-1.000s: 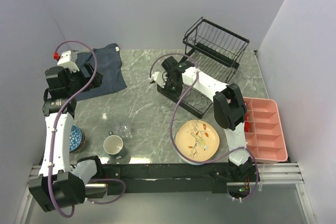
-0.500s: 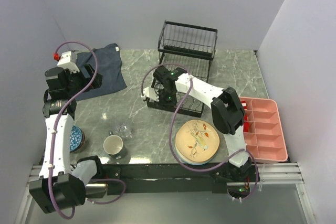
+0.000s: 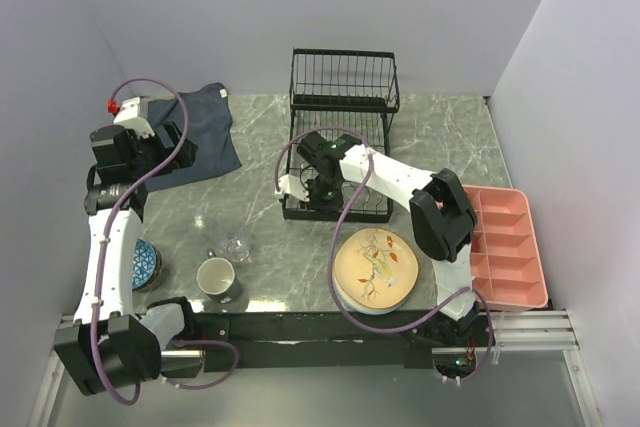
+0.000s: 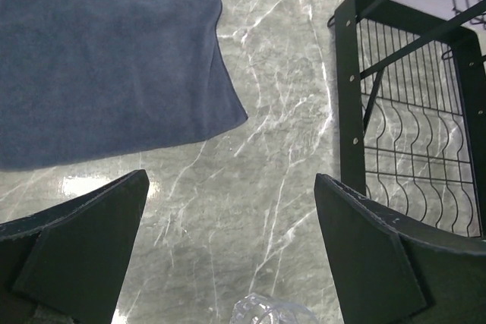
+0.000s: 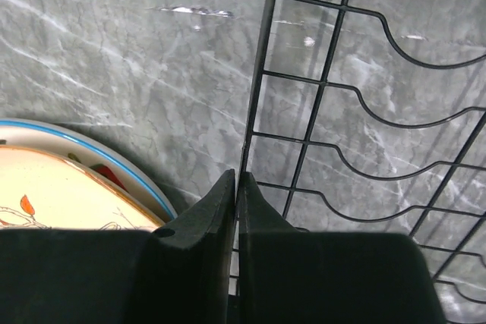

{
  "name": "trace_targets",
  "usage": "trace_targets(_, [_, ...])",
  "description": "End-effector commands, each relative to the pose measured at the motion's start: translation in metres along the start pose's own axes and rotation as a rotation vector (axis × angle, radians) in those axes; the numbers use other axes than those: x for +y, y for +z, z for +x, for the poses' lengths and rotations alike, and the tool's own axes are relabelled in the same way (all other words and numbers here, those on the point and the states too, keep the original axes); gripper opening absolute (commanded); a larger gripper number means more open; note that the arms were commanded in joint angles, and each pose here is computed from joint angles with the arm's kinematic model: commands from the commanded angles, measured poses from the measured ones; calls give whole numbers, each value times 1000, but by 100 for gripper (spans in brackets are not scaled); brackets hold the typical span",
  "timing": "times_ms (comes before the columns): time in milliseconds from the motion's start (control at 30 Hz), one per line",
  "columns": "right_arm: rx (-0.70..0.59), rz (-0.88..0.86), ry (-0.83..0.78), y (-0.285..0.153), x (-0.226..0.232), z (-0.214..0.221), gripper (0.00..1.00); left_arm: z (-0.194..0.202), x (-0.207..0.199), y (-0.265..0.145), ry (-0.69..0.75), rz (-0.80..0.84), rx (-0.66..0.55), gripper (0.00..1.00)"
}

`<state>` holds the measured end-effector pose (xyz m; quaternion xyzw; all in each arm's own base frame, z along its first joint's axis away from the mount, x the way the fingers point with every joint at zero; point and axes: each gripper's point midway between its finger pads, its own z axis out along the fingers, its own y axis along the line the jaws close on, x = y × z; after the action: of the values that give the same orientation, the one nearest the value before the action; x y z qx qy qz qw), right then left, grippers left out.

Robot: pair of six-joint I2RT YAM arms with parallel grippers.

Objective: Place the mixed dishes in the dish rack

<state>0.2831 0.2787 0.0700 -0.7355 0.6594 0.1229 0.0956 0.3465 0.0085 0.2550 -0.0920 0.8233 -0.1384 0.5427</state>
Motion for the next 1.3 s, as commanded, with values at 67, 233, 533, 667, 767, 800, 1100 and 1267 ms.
trace_targets(67, [-18,129,0,-20,-45,2,0,-18,-9,4,71,31,-44,97])
trace_targets(233, [-15,160,-14,-24,-47,8,0,-12,-18,6,103,69,-25,97])
trace_targets(533, [-324,139,66,-122,-18,-75,52,-44,-24,10,259,102,1,96])
trace_targets(667, [-444,113,-40,-135,8,-108,54,-59,-7,24,199,55,-22,97])
trace_targets(767, [-504,111,-138,-132,20,-134,54,-57,14,33,77,-28,-8,96])
trace_targets(800, [-515,101,-153,-129,22,-140,54,-52,19,37,55,-39,11,96])
trace_targets(1100, [-493,-33,-384,-87,107,-206,50,-67,56,29,54,-196,-28,96])
trace_targets(1267, [-489,-98,-475,-65,147,-229,48,-70,66,16,49,-210,4,96])
